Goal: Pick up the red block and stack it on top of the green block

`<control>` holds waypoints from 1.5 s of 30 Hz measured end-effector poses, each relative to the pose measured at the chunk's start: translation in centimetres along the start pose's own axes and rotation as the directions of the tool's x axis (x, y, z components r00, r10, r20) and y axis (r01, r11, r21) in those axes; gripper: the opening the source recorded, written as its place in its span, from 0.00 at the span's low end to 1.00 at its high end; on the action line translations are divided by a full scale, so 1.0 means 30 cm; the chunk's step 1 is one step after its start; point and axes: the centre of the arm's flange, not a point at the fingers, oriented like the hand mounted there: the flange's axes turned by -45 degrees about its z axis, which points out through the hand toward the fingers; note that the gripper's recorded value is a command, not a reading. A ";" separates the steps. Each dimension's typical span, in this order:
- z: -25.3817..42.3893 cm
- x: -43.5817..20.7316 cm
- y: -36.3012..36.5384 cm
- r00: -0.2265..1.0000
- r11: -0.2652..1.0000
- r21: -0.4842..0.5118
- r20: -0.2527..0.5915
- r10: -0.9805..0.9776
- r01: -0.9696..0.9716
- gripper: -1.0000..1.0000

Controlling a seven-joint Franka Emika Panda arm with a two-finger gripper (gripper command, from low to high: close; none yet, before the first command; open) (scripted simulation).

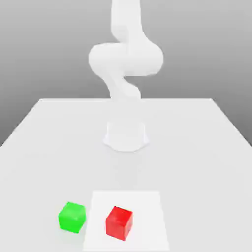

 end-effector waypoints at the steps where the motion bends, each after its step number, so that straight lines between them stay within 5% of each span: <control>1: 0.078 -0.008 0.000 0.999 1.000 -0.010 0.033 0.015 -0.014 0.50; 11: 0.746 -0.253 0.033 0.931 0.984 -0.111 0.326 0.166 -0.136 0.50; 22: 1.246 -0.785 0.071 0.733 0.940 -0.233 0.589 0.339 -0.248 0.50; 28: 1.426 -0.974 0.073 0.705 0.934 -0.247 0.612 0.357 -0.258 0.50; 29: 1.442 -0.990 0.073 0.705 0.934 -0.247 0.613 0.356 -0.258 0.00; 45: 1.265 -0.845 0.139 0.725 0.960 -0.200 0.630 0.279 -0.195 0.00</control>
